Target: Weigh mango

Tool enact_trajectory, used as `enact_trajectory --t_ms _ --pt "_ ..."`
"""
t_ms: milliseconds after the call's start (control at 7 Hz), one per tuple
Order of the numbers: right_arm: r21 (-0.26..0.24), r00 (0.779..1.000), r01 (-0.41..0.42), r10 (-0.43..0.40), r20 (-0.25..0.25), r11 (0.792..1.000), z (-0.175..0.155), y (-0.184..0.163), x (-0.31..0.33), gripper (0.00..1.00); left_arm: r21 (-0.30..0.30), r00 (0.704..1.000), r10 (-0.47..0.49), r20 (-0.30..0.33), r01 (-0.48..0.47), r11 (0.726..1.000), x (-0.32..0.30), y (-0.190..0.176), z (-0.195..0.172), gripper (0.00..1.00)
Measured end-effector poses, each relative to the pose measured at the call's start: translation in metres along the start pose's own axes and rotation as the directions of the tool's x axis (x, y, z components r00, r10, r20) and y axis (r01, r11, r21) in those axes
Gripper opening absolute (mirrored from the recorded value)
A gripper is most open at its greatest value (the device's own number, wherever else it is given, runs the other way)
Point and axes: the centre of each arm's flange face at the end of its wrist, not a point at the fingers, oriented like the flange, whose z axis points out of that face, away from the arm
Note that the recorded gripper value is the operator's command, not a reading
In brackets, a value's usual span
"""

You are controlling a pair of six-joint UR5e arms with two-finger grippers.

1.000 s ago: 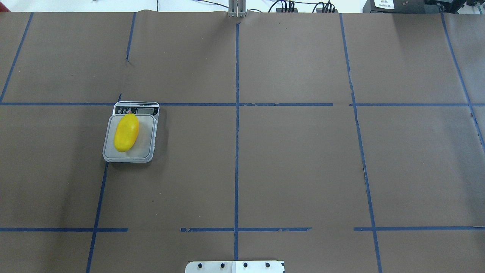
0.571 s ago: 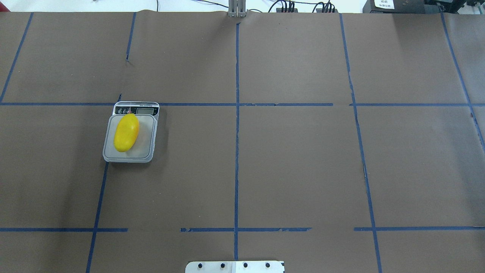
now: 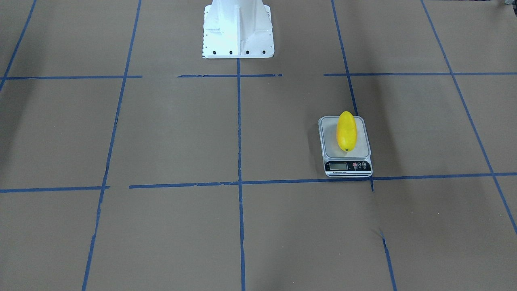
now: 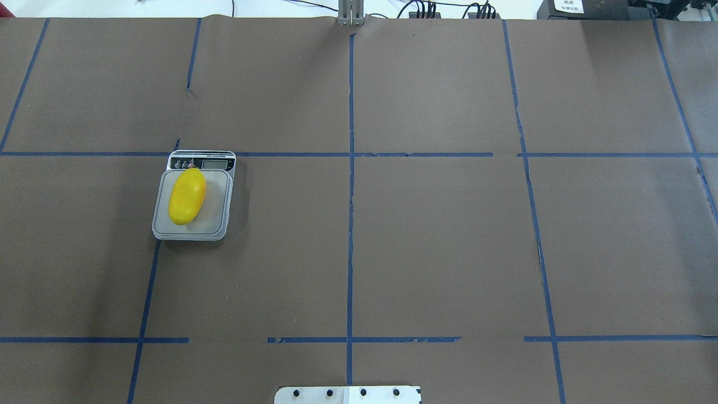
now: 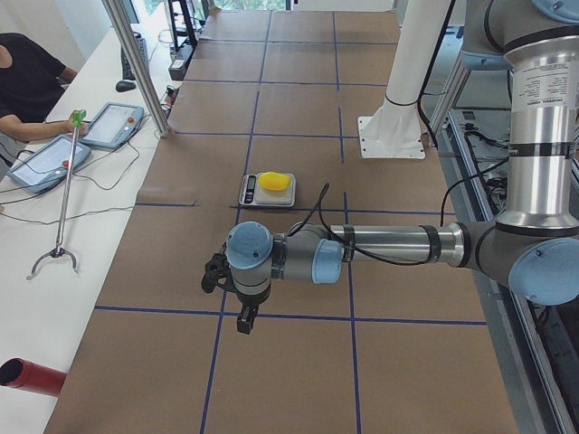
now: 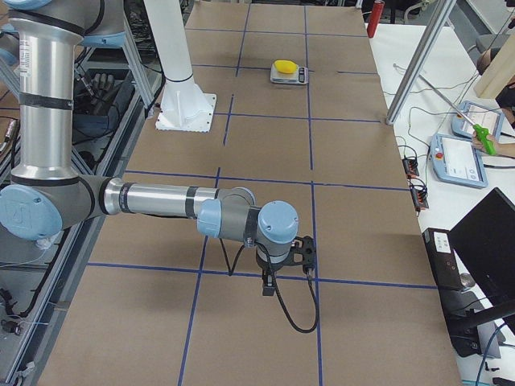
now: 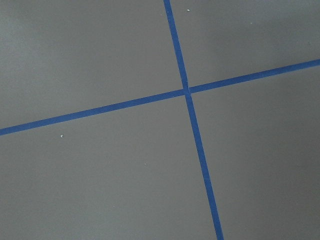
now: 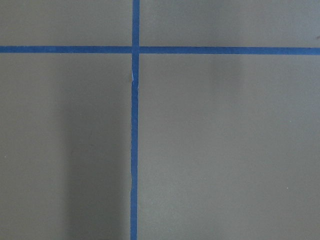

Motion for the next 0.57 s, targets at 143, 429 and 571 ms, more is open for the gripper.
enact_trajectory --t_ms 143,429,571 --pt "0.000 1.000 0.000 0.000 0.000 1.000 -0.0001 0.0000 -0.0001 1.00 0.001 1.000 0.001 0.001 -0.001 1.000 0.0004 -0.0004 -0.0005 1.00" --pt "0.000 1.000 0.000 0.000 0.000 1.000 -0.0001 0.0000 -0.0001 1.00 0.002 1.000 0.003 0.002 -0.003 1.000 0.0008 -0.0009 -0.0011 1.00" --pt "0.000 1.000 0.000 0.000 0.000 1.000 -0.0001 0.0000 -0.0001 1.00 0.002 1.000 0.003 0.003 -0.003 1.000 0.0009 -0.0011 -0.0013 1.00"
